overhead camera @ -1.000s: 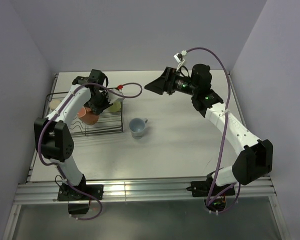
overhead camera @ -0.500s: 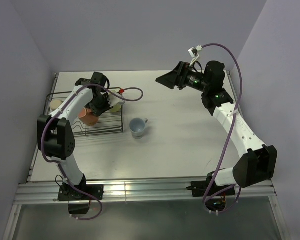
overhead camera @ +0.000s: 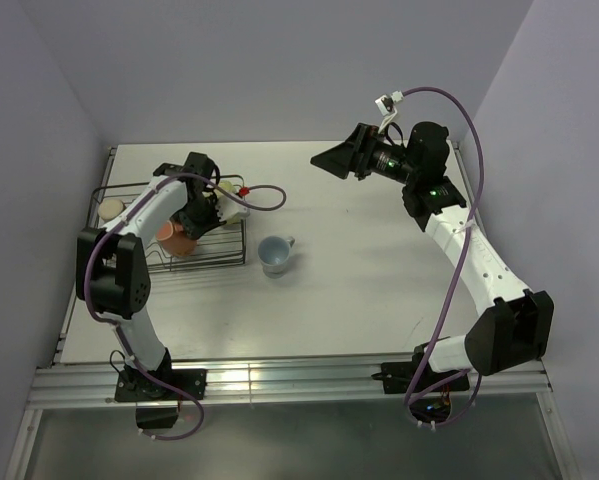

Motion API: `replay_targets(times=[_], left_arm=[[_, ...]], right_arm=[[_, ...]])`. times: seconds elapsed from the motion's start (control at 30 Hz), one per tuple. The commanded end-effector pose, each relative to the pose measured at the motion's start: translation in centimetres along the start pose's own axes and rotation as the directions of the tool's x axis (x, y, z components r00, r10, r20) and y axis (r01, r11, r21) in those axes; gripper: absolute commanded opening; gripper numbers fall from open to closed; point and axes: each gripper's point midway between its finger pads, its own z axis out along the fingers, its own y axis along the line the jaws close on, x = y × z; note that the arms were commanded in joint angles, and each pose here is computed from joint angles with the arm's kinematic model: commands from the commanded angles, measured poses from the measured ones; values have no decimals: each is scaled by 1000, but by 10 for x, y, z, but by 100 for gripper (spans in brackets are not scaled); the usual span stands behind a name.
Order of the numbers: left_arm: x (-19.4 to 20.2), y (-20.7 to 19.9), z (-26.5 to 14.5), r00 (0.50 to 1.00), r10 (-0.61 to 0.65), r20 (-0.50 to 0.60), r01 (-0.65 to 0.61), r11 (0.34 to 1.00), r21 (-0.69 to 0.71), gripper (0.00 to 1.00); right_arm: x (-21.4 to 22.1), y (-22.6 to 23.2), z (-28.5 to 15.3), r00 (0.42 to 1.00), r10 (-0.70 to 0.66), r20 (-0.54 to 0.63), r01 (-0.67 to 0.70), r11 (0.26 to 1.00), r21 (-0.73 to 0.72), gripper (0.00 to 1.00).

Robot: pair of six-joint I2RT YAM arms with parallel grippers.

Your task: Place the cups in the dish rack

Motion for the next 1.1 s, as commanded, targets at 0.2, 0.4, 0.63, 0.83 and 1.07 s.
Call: replay_targets(times=[0.2,0.4,0.63,0.83,1.07], left_arm=[[0,-2,9,998,69,-2,-69,997,25,7],[1,-3,15,997,75,-5,-75,997,34,13],[-1,-4,20,997,78,3,-78,995,56,21],[-3,-5,22,997,71,6,-72,995,65,36],[-9,-6,15,997,68,38,-70,995,64,45]], right_arm=[[-18,20,-6,997,-67,39,69,997,-33,100],[-19,19,-6,997,-68,37,69,997,-28,100],[-20,15,-2,998,-60,30,61,998,-19,100],[-19,12,0,998,-57,24,57,998,-16,100],[-18,13,0,998,-58,19,59,998,-24,100]])
